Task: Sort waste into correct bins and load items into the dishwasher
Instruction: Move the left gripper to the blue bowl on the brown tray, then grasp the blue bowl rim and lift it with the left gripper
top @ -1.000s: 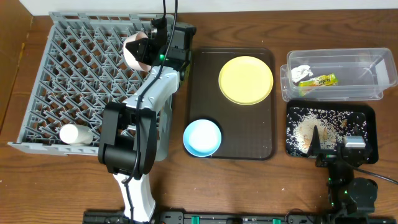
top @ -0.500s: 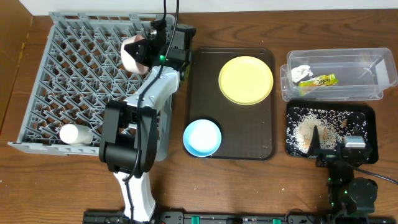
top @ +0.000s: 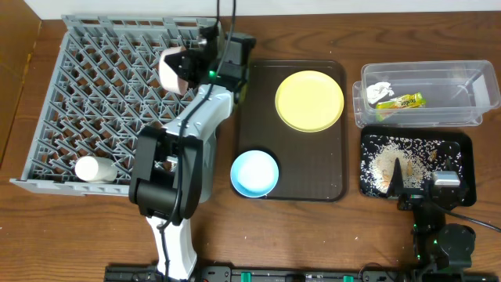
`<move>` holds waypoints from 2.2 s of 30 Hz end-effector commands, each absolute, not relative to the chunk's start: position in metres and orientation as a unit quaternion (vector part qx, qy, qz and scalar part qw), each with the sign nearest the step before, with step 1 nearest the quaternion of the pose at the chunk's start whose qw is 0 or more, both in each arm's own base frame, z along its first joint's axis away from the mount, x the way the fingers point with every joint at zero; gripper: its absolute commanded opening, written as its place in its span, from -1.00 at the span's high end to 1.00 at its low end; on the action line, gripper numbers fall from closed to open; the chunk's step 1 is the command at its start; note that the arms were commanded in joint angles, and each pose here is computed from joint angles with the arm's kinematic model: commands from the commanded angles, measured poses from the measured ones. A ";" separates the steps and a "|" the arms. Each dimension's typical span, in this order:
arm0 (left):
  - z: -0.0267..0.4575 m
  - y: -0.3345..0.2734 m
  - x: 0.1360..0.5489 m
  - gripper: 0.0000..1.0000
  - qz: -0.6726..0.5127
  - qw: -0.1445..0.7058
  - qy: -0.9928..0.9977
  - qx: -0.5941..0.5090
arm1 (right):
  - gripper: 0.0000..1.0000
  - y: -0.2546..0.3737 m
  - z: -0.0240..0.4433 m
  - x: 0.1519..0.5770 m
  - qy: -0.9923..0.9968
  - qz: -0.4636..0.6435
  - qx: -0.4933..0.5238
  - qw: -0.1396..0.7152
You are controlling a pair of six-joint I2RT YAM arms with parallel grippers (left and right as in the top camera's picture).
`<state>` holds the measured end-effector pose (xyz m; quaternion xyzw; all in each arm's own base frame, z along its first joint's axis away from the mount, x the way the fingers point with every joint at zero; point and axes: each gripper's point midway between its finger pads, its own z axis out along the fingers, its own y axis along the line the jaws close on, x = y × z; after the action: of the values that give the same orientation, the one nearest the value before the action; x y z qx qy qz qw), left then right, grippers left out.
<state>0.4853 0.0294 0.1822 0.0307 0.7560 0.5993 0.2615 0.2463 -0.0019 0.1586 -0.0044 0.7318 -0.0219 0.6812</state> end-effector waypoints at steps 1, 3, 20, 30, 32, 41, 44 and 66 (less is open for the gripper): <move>0.169 0.014 0.488 0.49 0.593 0.262 0.760 0.056 | -0.98 -0.005 0.158 0.246 0.732 -0.023 0.004 0.681; 0.171 0.010 0.486 0.44 0.593 0.270 0.757 0.047 | -0.98 -0.005 0.158 0.246 0.732 -0.023 0.004 0.681; 0.137 -0.073 0.457 -0.01 0.325 0.322 0.887 0.064 | -0.99 -0.005 0.158 0.246 0.732 -0.023 0.004 0.681; 0.169 -0.176 0.380 -0.18 -0.068 0.257 0.959 0.098 | -0.98 -0.005 0.158 0.246 0.732 -0.023 0.004 0.681; 0.163 -0.180 0.361 -0.14 -0.109 0.208 0.969 0.072 | -0.98 -0.005 0.158 0.246 0.732 -0.023 0.004 0.681; 0.102 -0.141 0.290 -0.02 -0.040 0.053 0.998 0.003 | -0.98 -0.005 0.158 0.246 0.732 -0.023 0.004 0.681; 0.072 -0.124 0.275 -0.02 -0.002 0.034 0.999 -0.006 | -0.98 -0.005 0.158 0.246 0.732 -0.023 0.004 0.681; 0.030 -0.224 0.258 0.14 -0.209 0.045 0.975 0.064 | -0.99 -0.005 0.158 0.246 0.732 -0.023 0.004 0.681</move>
<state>0.2709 -0.2127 0.0387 0.0441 0.9765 -0.1986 0.0714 0.2463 -0.0018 0.1585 -0.0045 0.7320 -0.0217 0.6809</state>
